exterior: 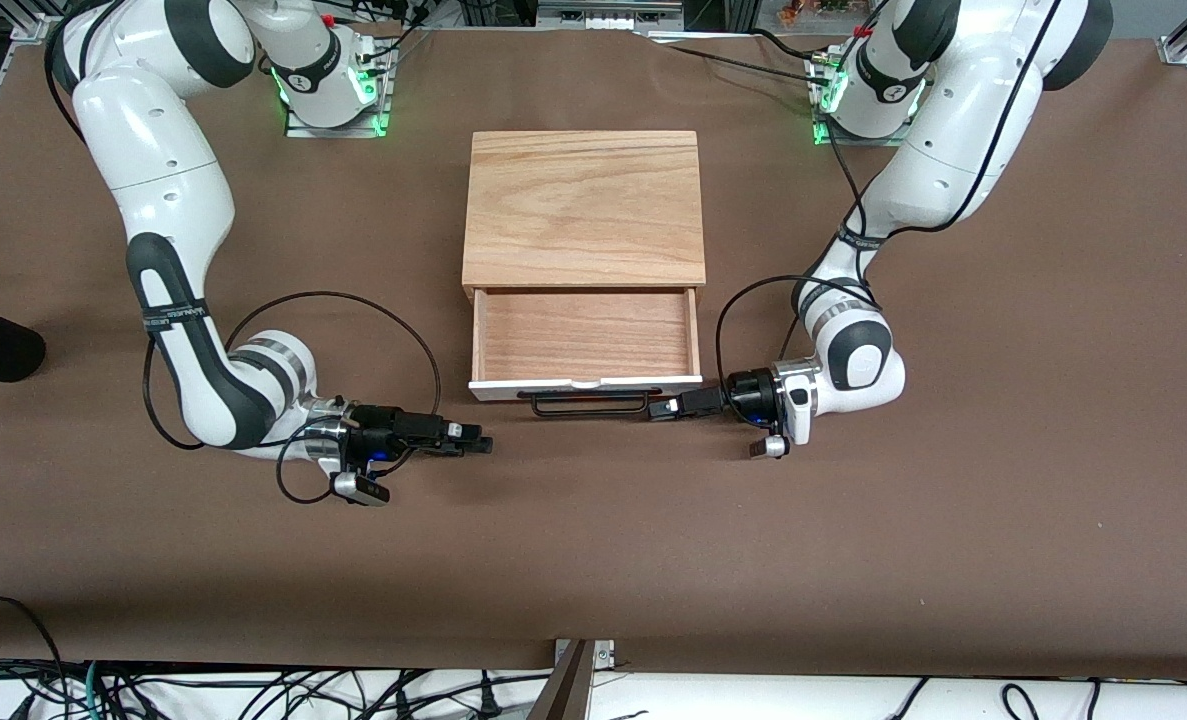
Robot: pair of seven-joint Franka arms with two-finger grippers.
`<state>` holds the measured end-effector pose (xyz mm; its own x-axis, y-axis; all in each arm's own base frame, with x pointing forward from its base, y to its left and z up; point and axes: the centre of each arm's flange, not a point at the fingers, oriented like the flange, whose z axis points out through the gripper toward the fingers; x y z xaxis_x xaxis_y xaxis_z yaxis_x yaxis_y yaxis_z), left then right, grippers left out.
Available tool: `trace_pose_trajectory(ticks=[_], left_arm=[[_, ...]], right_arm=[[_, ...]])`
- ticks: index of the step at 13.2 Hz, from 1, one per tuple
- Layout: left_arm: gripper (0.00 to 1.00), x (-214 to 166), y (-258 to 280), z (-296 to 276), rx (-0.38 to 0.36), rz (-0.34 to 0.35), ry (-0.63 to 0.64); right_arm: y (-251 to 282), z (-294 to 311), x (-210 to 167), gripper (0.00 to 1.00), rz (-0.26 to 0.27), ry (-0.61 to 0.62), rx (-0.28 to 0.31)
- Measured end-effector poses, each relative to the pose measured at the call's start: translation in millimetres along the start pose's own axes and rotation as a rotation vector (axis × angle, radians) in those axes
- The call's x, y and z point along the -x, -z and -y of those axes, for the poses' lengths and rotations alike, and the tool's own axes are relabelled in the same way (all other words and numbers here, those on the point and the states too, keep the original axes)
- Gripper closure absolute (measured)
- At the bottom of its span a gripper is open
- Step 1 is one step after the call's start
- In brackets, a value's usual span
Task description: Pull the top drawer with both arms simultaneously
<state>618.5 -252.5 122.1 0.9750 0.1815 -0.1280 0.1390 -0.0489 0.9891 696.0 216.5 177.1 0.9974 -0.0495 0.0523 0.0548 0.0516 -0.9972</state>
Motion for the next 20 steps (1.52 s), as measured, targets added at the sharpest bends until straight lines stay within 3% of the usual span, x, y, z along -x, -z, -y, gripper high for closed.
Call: trace_pose_trajectory(ticks=[2,4,5,7,9,12,16,18,19,20], left_arm=[[0.29,1.2,3.4,2.3,-0.007,-0.003,0.011],[0.05,-2.3,6.2,-11.5,-0.004,-0.006,0.022],[0.0,-4.6,8.4,-22.7,-0.009,0.001,0.024],[0.0,-11.5,19.1,-50.8,-0.075,0.015,0.012],[0.0,-16.4,34.4,-88.4,-0.179,0.027,0.008],[0.0,-8.5,65.5,-138.8,-0.337,0.053,-0.033],[0.0,0.6,128.7,-219.3,-0.698,0.105,-0.145],[0.0,17.4,140.7,-259.4,-0.85,0.104,-0.154],[0.0,28.0,144.3,-275.5,-0.923,0.118,-0.169],[0.0,39.6,149.2,-289.7,-1.007,0.144,-0.203]], right_arm=[[-2.8,5.1,-0.1,0.0,0.027,-0.01,0.021],[6.5,31.3,-8.5,0.0,0.091,-0.025,0.114],[14.7,52.1,-14.4,0.0,0.118,-0.029,0.176],[29.4,101.4,-22.1,0.0,0.168,-0.039,0.322],[40.2,149.6,-22.3,0.0,0.223,-0.037,0.521],[62.6,216.2,-12.3,0.0,0.291,0.014,0.909],[101.2,297.8,36.8,0.0,0.374,0.069,1.402],[116.0,332.4,70.3,0.0,0.389,0.049,1.521],[125.8,350.3,83.4,0.0,0.359,0.028,1.567],[137.9,368.3,94.4,0.0,0.297,-0.017,1.609]])
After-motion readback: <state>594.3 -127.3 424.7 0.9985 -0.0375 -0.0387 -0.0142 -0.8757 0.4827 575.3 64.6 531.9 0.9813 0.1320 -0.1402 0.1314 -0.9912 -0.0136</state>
